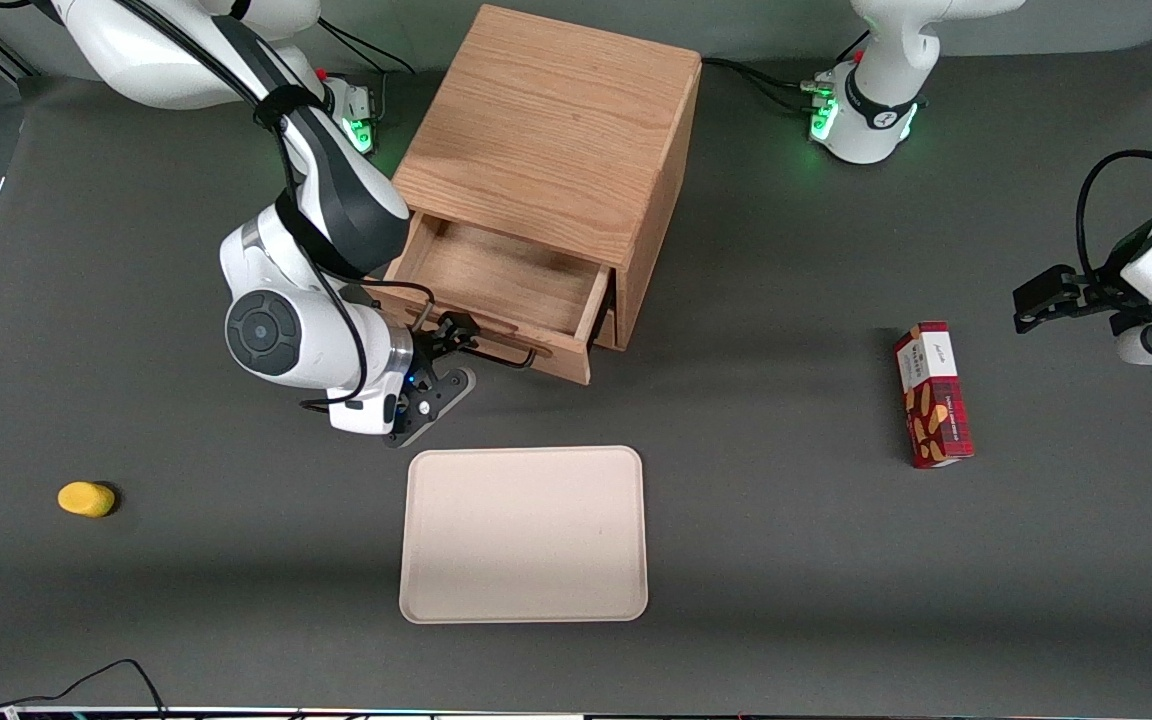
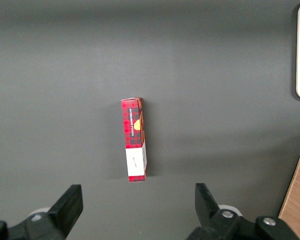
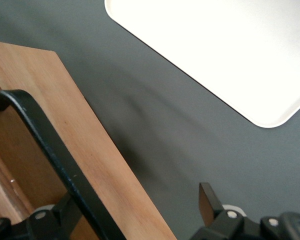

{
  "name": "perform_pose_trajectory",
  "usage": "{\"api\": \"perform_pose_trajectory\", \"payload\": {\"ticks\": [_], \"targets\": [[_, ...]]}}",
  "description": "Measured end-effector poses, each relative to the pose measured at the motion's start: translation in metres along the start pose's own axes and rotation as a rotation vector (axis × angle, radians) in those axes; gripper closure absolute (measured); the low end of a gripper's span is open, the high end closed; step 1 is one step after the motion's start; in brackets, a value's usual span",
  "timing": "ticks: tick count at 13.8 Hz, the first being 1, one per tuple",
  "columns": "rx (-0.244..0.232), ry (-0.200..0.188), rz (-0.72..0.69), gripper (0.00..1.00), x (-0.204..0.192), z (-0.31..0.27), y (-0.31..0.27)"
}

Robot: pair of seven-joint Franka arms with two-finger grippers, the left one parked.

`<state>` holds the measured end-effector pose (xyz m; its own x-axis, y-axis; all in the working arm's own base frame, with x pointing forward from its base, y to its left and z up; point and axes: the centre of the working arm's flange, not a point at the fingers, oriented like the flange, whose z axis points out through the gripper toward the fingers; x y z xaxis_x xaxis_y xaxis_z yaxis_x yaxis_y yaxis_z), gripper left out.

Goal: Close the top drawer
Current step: 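Keep pushing the drawer with the right gripper until flush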

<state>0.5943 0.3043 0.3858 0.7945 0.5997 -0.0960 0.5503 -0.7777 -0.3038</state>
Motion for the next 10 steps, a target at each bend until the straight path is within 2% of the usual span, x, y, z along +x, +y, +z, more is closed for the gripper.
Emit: {"api": "perform_pose_trajectory", "payload": {"ticks": [10], "targets": [[0.007,-0.027,-0.071,0.0,-0.003,-0.001,-0.02]]}}
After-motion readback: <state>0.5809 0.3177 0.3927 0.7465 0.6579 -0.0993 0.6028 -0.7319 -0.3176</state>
